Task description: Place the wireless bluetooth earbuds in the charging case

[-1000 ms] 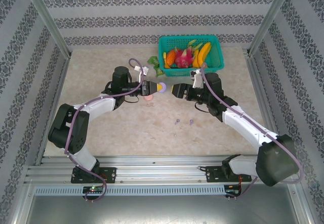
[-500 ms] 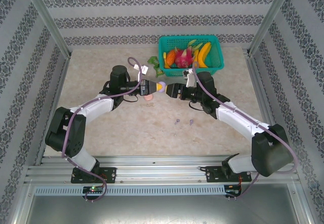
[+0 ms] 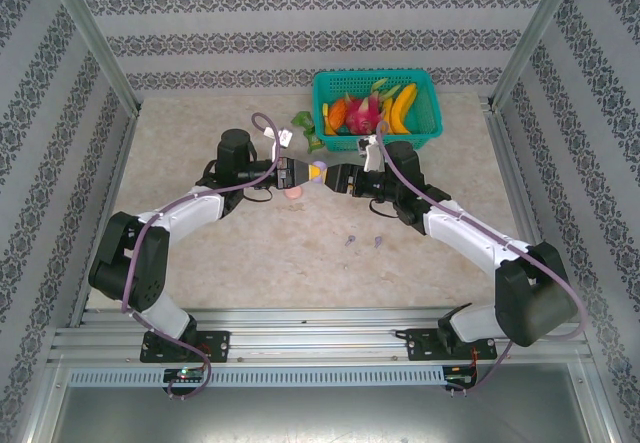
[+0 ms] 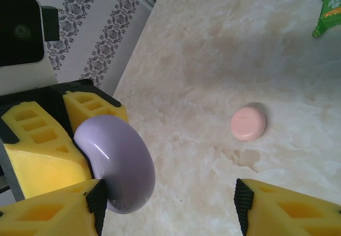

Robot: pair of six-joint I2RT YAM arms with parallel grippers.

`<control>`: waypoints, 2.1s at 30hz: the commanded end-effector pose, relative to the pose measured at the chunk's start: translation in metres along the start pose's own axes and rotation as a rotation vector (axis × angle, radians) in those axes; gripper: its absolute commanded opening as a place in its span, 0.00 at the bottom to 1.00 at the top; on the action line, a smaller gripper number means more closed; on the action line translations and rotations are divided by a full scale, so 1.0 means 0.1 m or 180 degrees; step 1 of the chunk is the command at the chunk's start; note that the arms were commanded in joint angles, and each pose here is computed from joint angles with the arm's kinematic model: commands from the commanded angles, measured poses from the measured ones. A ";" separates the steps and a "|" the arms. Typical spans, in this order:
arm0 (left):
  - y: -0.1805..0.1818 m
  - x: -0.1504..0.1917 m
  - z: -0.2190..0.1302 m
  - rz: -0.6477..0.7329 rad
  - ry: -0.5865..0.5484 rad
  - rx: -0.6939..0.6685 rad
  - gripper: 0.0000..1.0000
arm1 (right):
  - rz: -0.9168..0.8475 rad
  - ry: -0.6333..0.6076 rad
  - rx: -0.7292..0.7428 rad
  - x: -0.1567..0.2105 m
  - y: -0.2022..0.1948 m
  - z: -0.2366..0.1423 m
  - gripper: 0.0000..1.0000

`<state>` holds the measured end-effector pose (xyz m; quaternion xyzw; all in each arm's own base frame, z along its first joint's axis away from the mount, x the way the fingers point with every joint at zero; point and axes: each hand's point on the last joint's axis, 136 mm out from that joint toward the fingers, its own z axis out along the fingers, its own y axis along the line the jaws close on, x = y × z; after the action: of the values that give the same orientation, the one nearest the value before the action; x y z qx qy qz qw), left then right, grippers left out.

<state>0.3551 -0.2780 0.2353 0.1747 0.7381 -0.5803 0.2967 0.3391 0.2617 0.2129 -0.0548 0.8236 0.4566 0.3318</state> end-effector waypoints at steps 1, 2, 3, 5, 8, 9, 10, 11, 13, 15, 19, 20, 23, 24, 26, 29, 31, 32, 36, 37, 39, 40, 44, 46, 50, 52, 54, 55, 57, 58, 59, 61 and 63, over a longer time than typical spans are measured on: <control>-0.29 -0.07 -0.07 0.0240 -0.0017 0.0192 0.00 | 0.0150 -0.0145 0.0175 -0.07 -0.24 0.02 0.64; -0.30 -0.08 -0.08 0.0247 -0.0022 0.0200 0.00 | 0.0204 -0.0154 0.0198 -0.06 -0.30 0.03 0.63; -0.32 -0.09 -0.09 0.0264 -0.0032 0.0213 0.00 | 0.0249 -0.0161 0.0224 -0.05 -0.35 0.03 0.63; -0.36 -0.10 -0.10 0.0286 -0.0046 0.0227 0.00 | 0.0338 -0.0173 0.0284 -0.03 -0.47 0.03 0.62; -0.38 -0.10 -0.11 0.0297 -0.0057 0.0226 0.00 | 0.0416 -0.0175 0.0306 -0.01 -0.54 0.02 0.61; -0.38 -0.11 -0.11 0.0305 -0.0062 0.0226 0.00 | 0.0424 -0.0179 0.0310 -0.01 -0.55 0.02 0.61; -0.38 -0.11 -0.11 0.0300 -0.0064 0.0218 0.00 | 0.0427 -0.0178 0.0304 0.00 -0.54 0.00 0.61; -0.37 -0.10 -0.11 0.0301 -0.0061 0.0218 0.00 | 0.0421 -0.0195 0.0289 -0.01 -0.52 -0.02 0.61; -0.37 -0.10 -0.11 0.0306 -0.0066 0.0211 0.00 | 0.0409 -0.0210 0.0259 -0.02 -0.48 -0.08 0.61; -0.35 -0.10 -0.10 0.0301 -0.0058 0.0216 0.00 | 0.0378 -0.0244 0.0207 -0.05 -0.40 -0.15 0.61; -0.34 -0.09 -0.09 0.0290 -0.0049 0.0233 0.00 | 0.0286 -0.0320 0.0048 -0.12 -0.21 -0.30 0.61; -0.33 -0.10 -0.08 0.0291 -0.0052 0.0234 0.00 | 0.0252 -0.0323 -0.0017 -0.14 -0.14 -0.32 0.61; -0.33 -0.11 -0.07 0.0287 -0.0051 0.0240 0.00 | 0.0161 -0.0286 -0.0181 -0.18 0.02 -0.34 0.60; -0.32 -0.11 -0.07 0.0283 -0.0051 0.0239 0.00 | 0.0140 -0.0270 -0.0214 -0.18 0.06 -0.33 0.59; -0.32 -0.12 -0.06 0.0285 -0.0053 0.0243 0.00 | 0.0092 -0.0241 -0.0276 -0.20 0.14 -0.30 0.58; -0.32 -0.11 -0.05 0.0276 -0.0045 0.0247 0.00 | 0.0043 -0.0206 -0.0331 -0.21 0.22 -0.25 0.57; -0.33 -0.12 -0.05 0.0283 -0.0049 0.0249 0.00 | 0.0026 -0.0186 -0.0352 -0.22 0.25 -0.21 0.56; -0.33 -0.12 -0.04 0.0282 -0.0046 0.0255 0.00 | 0.0018 -0.0175 -0.0359 -0.22 0.26 -0.19 0.56; -0.35 -0.13 -0.04 0.0284 -0.0045 0.0259 0.00 | 0.0006 -0.0146 -0.0364 -0.22 0.28 -0.14 0.53; -0.35 -0.14 -0.04 0.0291 -0.0050 0.0258 0.00 | 0.0010 -0.0141 -0.0357 -0.21 0.27 -0.13 0.52; -0.36 -0.14 -0.04 0.0293 -0.0047 0.0263 0.00 | 0.0017 -0.0132 -0.0343 -0.21 0.26 -0.11 0.50; -0.36 -0.15 -0.04 0.0294 -0.0049 0.0263 0.00 | 0.0025 -0.0119 -0.0337 -0.19 0.24 -0.09 0.49; -0.37 -0.15 -0.03 0.0297 -0.0047 0.0266 0.00 | 0.0038 -0.0087 -0.0346 -0.17 0.24 -0.05 0.46; -0.37 -0.15 -0.03 0.0302 -0.0047 0.0267 0.00 | 0.0037 -0.0065 -0.0347 -0.15 0.24 -0.04 0.46; -0.37 -0.15 -0.01 0.0296 -0.0037 0.0268 0.00 | 0.0033 -0.0033 -0.0353 -0.11 0.24 -0.01 0.45; -0.37 -0.15 -0.01 0.0295 -0.0035 0.0270 0.00 | 0.0029 -0.0020 -0.0354 -0.10 0.25 0.00 0.45; -0.36 -0.14 0.00 0.0289 -0.0026 0.0270 0.00 | 0.0025 -0.0012 -0.0351 -0.10 0.24 0.01 0.45; -0.36 -0.15 0.00 0.0291 -0.0028 0.0271 0.00 | 0.0023 -0.0008 -0.0354 -0.09 0.25 0.02 0.44; -0.36 -0.14 0.00 0.0292 -0.0020 0.0277 0.00 | 0.0025 -0.0016 -0.0343 -0.11 0.24 0.02 0.43; -0.36 -0.14 0.00 0.0291 -0.0018 0.0279 0.00 | 0.0025 -0.0017 -0.0342 -0.12 0.25 0.03 0.43; -0.37 -0.13 0.01 0.0288 -0.0010 0.0284 0.00 | 0.0020 -0.0027 -0.0333 -0.13 0.24 0.03 0.42; -0.36 -0.13 0.01 0.0283 -0.0010 0.0279 0.00 | 0.0022 -0.0032 -0.0323 -0.14 0.24 0.04 0.41; -0.36 -0.12 0.01 0.0282 -0.0001 0.0283 0.00 | 0.0017 -0.0048 -0.0324 -0.18 0.24 0.05 0.39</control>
<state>0.3454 -0.2798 0.2568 0.1960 0.7207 -0.5892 0.3083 0.3399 0.2700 0.2225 -0.0479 0.8097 0.4937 0.3137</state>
